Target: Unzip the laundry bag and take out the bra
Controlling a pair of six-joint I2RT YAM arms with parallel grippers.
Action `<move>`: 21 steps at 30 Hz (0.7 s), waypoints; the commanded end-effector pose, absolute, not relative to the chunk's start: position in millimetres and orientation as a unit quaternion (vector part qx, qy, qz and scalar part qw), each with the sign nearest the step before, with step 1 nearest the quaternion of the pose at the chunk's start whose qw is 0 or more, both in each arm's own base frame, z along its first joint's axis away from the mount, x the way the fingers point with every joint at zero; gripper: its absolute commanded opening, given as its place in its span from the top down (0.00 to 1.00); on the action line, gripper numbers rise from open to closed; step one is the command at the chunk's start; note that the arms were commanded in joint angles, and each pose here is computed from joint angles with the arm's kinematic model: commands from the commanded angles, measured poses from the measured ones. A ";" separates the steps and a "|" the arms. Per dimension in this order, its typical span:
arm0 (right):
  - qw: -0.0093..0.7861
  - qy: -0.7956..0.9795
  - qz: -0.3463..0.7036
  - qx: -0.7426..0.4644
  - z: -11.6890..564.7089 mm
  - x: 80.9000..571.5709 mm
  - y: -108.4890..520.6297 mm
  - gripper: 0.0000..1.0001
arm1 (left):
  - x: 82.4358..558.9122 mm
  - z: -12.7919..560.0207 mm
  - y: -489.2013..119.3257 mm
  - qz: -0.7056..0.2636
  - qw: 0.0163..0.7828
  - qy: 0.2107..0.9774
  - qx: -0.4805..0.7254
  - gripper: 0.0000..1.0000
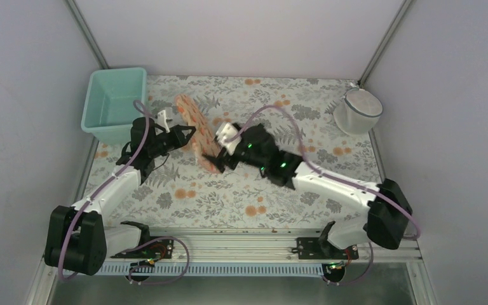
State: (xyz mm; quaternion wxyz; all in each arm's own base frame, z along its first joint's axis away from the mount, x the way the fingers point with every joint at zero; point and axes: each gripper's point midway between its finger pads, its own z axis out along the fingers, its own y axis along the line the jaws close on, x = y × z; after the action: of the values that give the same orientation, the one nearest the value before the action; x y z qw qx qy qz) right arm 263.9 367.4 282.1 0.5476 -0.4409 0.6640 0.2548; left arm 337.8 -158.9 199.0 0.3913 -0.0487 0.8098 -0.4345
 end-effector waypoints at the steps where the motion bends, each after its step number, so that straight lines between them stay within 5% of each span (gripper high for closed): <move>1: 0.538 0.701 0.218 -0.414 232.7 250.5 387.5 0.00 | 353.4 215.7 -149.8 -0.438 0.402 0.796 -0.111 0.98; 13: 0.511 0.753 0.093 -0.405 148.8 264.3 393.6 0.05 | 352.1 202.6 -141.8 -0.427 0.387 0.804 -0.146 0.98; 15: 0.514 0.754 0.089 -0.399 148.6 268.6 391.2 0.19 | 351.5 199.8 -140.1 -0.427 0.385 0.804 -0.151 0.98; 21: 0.508 0.761 0.088 -0.394 143.4 281.9 386.0 0.92 | 349.1 197.7 -138.8 -0.426 0.388 0.804 -0.145 0.98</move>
State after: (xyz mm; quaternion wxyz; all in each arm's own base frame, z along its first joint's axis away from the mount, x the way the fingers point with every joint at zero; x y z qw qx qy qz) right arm 262.5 389.8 128.8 0.4839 -0.4276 0.7580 0.0916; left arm 348.1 -141.4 188.6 0.3745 -0.1471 0.8138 -0.4193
